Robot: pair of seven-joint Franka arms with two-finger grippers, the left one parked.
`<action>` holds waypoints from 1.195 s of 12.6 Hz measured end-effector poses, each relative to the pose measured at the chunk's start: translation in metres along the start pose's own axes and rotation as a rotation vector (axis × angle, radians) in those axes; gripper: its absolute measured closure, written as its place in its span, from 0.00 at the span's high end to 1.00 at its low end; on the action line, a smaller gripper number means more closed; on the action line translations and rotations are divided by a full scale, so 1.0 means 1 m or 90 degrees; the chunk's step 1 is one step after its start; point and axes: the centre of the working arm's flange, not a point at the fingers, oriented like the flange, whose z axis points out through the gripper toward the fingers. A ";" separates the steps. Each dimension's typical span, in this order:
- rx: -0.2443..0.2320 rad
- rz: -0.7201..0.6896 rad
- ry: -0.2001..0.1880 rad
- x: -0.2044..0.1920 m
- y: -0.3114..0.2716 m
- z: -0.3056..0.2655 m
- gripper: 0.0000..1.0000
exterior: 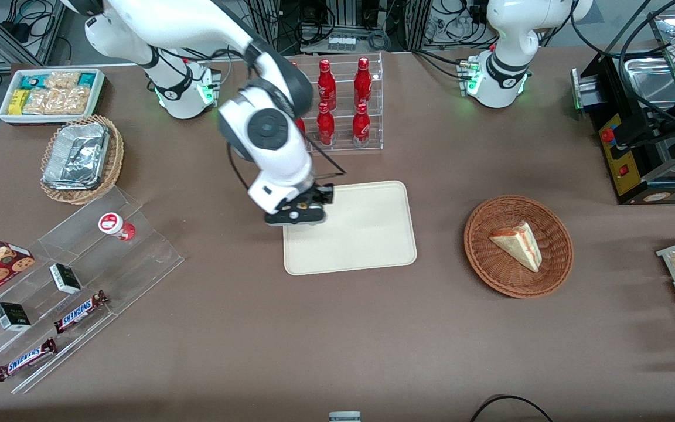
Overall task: Place green gum on tray
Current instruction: 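Carry the green cup with the right gripper over the cream tray, then lower the green cup onto the tray and open the right gripper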
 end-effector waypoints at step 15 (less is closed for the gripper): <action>-0.019 0.046 0.046 -0.037 -0.066 0.133 0.59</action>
